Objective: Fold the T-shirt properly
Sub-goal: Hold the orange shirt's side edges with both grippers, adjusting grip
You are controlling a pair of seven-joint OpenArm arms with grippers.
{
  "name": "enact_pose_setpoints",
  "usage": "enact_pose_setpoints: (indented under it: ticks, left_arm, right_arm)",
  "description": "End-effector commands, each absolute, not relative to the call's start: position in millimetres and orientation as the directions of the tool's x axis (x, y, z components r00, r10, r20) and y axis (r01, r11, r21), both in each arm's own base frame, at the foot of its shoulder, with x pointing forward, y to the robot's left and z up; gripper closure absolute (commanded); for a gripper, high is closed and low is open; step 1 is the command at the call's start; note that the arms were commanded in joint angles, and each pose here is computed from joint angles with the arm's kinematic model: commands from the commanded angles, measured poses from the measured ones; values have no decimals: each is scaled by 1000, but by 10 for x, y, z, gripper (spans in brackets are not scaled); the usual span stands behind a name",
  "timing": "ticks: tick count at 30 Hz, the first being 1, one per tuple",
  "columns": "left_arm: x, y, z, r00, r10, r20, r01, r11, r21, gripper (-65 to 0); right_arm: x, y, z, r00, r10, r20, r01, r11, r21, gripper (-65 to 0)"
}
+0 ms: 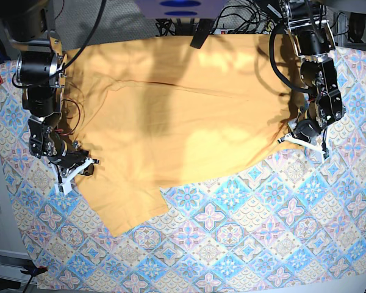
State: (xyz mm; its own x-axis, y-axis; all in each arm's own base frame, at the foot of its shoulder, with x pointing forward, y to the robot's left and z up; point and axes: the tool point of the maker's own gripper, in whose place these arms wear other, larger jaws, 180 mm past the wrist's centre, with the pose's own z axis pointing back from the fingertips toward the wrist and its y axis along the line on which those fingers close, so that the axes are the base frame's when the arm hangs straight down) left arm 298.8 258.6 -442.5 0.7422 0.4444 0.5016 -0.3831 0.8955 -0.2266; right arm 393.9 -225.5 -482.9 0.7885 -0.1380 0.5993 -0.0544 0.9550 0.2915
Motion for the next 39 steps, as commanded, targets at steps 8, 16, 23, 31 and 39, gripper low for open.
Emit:
enact_pose_setpoints:
  ticks: [8,16,23,31,39]
  left_arm:
    - [3105,2648,-4287,717,435,544,-373,899,-228,0]
    - [3107,2649,-4286,716,435,545,-373,899,-228,0]
    - [3120,2649,-4276,715,435,548,-372,899,-229,0]
    - [3142,2651,-4260,711,435,552,-371,899,-231,0]
    - [3142,2639,-4264,712,435,551,-370,900,-232,0]
  right_arm:
    - [3928,-2236,-4813,803,-106,587,-84,954,287,-9]
    - [4073,-2311,-4564,752,-58,657,-132,963,237,-7]
    - [3993,-2549,-4433,725,-60,686,-111,973,203,-7]
    - [3968,-2714,-4318,688,-101,718,-67,977,202,-16]
    - [4259,-2795,-4046,612,-127,781,-33,982,186,-196]
